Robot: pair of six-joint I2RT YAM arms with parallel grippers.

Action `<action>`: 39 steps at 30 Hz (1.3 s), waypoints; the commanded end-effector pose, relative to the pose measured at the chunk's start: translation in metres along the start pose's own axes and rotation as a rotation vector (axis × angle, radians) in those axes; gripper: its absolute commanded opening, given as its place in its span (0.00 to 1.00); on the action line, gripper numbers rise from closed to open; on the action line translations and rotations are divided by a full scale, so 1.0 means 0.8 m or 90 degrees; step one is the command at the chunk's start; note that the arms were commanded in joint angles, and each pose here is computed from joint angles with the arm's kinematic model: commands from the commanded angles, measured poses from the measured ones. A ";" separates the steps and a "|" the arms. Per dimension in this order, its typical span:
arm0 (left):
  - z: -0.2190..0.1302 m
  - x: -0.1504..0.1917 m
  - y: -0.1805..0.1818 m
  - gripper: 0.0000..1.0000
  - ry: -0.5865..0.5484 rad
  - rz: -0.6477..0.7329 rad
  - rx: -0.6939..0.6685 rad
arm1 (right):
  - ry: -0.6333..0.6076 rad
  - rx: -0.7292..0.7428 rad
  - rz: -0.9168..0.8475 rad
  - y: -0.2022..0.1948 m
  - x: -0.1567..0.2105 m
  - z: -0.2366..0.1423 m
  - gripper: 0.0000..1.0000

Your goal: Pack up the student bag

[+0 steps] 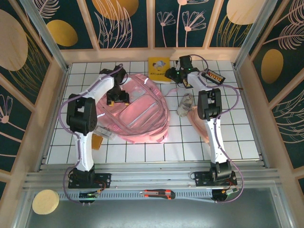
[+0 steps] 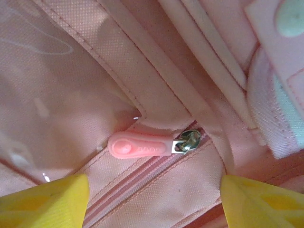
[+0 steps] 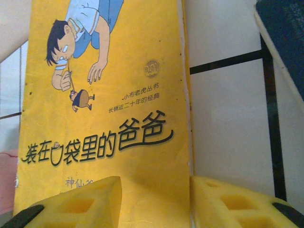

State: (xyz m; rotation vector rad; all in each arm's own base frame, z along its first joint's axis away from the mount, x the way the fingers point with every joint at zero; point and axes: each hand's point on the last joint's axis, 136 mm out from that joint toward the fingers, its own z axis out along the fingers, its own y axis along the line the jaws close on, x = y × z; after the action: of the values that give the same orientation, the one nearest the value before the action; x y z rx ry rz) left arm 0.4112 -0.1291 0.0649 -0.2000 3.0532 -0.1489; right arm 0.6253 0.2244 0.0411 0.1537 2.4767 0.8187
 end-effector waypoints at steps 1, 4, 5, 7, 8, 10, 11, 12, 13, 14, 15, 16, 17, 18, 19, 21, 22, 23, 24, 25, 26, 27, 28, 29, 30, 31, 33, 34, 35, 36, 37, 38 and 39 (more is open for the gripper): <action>-0.022 -0.004 -0.032 0.73 -0.025 -0.046 0.145 | 0.077 0.103 -0.019 -0.049 0.072 0.049 0.48; -0.019 0.005 -0.020 0.72 -0.025 -0.113 0.227 | 0.084 0.105 -0.026 -0.049 0.077 0.051 0.50; -0.016 0.010 -0.016 0.72 -0.021 -0.136 0.256 | 0.086 0.102 -0.028 -0.047 0.079 0.052 0.49; -0.012 0.018 -0.008 0.71 -0.020 -0.169 0.293 | 0.092 0.094 -0.030 -0.044 0.083 0.055 0.42; -0.010 0.023 -0.003 0.71 -0.021 -0.181 0.301 | 0.093 0.091 -0.030 -0.044 0.085 0.056 0.35; -0.005 0.028 0.002 0.71 -0.020 -0.188 0.302 | 0.096 0.086 -0.029 -0.043 0.087 0.057 0.23; -0.004 0.030 0.003 0.71 -0.019 -0.188 0.305 | 0.095 0.084 -0.030 -0.043 0.088 0.056 0.16; -0.003 0.031 0.002 0.71 -0.019 -0.187 0.308 | 0.092 0.083 -0.030 -0.042 0.087 0.054 0.07; -0.003 0.031 0.002 0.71 -0.019 -0.186 0.311 | 0.090 0.082 -0.031 -0.042 0.086 0.052 0.00; -0.003 0.031 0.001 0.71 -0.022 -0.187 0.315 | 0.083 0.074 -0.027 -0.039 0.082 0.046 0.00; -0.005 0.030 -0.001 0.71 -0.029 -0.188 0.323 | 0.077 0.063 -0.023 -0.035 0.080 0.041 0.00; -0.007 0.028 -0.003 0.71 -0.033 -0.188 0.330 | 0.068 0.041 -0.016 -0.027 0.075 0.034 0.00; -0.009 0.025 -0.004 0.70 -0.040 -0.186 0.335 | 0.055 0.009 -0.001 -0.018 0.070 0.025 0.00; -0.014 0.020 -0.006 0.70 -0.054 -0.183 0.344 | 0.037 -0.033 0.020 -0.008 0.063 0.012 0.00; -0.021 0.014 -0.008 0.70 -0.071 -0.184 0.352 | 0.020 -0.069 0.036 0.002 0.055 -0.003 0.00; -0.036 -0.001 -0.015 0.69 -0.109 -0.179 0.375 | -0.006 -0.144 0.068 0.020 0.043 -0.033 0.00; -0.044 -0.008 -0.018 0.69 -0.124 -0.178 0.387 | -0.009 -0.183 0.081 0.030 0.041 -0.046 0.00; -0.050 -0.016 -0.022 0.68 -0.139 -0.178 0.400 | -0.007 -0.208 0.086 0.038 0.041 -0.057 0.00; -0.055 -0.024 -0.026 0.68 -0.151 -0.178 0.414 | -0.005 -0.229 0.088 0.046 0.041 -0.070 0.00; -0.059 -0.030 -0.028 0.67 -0.159 -0.179 0.422 | 0.000 -0.239 0.089 0.051 0.044 -0.079 0.00; -0.062 -0.037 -0.031 0.67 -0.167 -0.178 0.430 | 0.001 -0.248 0.086 0.058 0.046 -0.090 0.00; -0.063 -0.042 -0.033 0.66 -0.173 -0.175 0.433 | 0.004 -0.247 0.087 0.060 0.052 -0.098 0.00; -0.063 -0.046 -0.034 0.66 -0.176 -0.172 0.432 | 0.005 -0.244 0.085 0.061 0.055 -0.106 0.00; -0.063 -0.048 -0.036 0.66 -0.176 -0.167 0.432 | 0.005 -0.241 0.086 0.062 0.058 -0.116 0.00; -0.063 -0.051 -0.036 0.66 -0.178 -0.166 0.431 | 0.002 -0.236 0.089 0.061 0.061 -0.125 0.00; -0.063 -0.052 -0.036 0.66 -0.180 -0.165 0.430 | -0.003 -0.233 0.092 0.060 0.061 -0.134 0.00; -0.060 -0.053 -0.034 0.66 -0.181 -0.163 0.424 | -0.016 -0.224 0.099 0.057 0.060 -0.152 0.00; -0.060 -0.054 -0.033 0.65 -0.184 -0.162 0.420 | -0.023 -0.218 0.097 0.058 0.058 -0.162 0.00; -0.060 -0.055 -0.032 0.65 -0.186 -0.160 0.413 | -0.026 -0.211 0.098 0.057 0.057 -0.170 0.00; -0.060 -0.058 -0.033 0.65 -0.190 -0.156 0.411 | -0.027 -0.204 0.094 0.058 0.057 -0.177 0.00; -0.060 -0.058 -0.034 0.65 -0.191 -0.153 0.411 | -0.026 -0.197 0.094 0.058 0.058 -0.181 0.00; -0.060 -0.060 -0.036 0.65 -0.190 -0.151 0.412 | -0.024 -0.192 0.091 0.060 0.060 -0.187 0.00; -0.060 -0.062 -0.038 0.65 -0.191 -0.149 0.414 | -0.024 -0.184 0.089 0.060 0.061 -0.193 0.00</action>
State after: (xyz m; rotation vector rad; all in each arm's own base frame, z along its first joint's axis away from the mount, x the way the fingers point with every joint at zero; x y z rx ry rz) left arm 0.4501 -0.1434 0.1180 -0.5119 2.5255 -1.0045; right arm 0.5137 0.2020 0.1312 0.2635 2.3039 1.2304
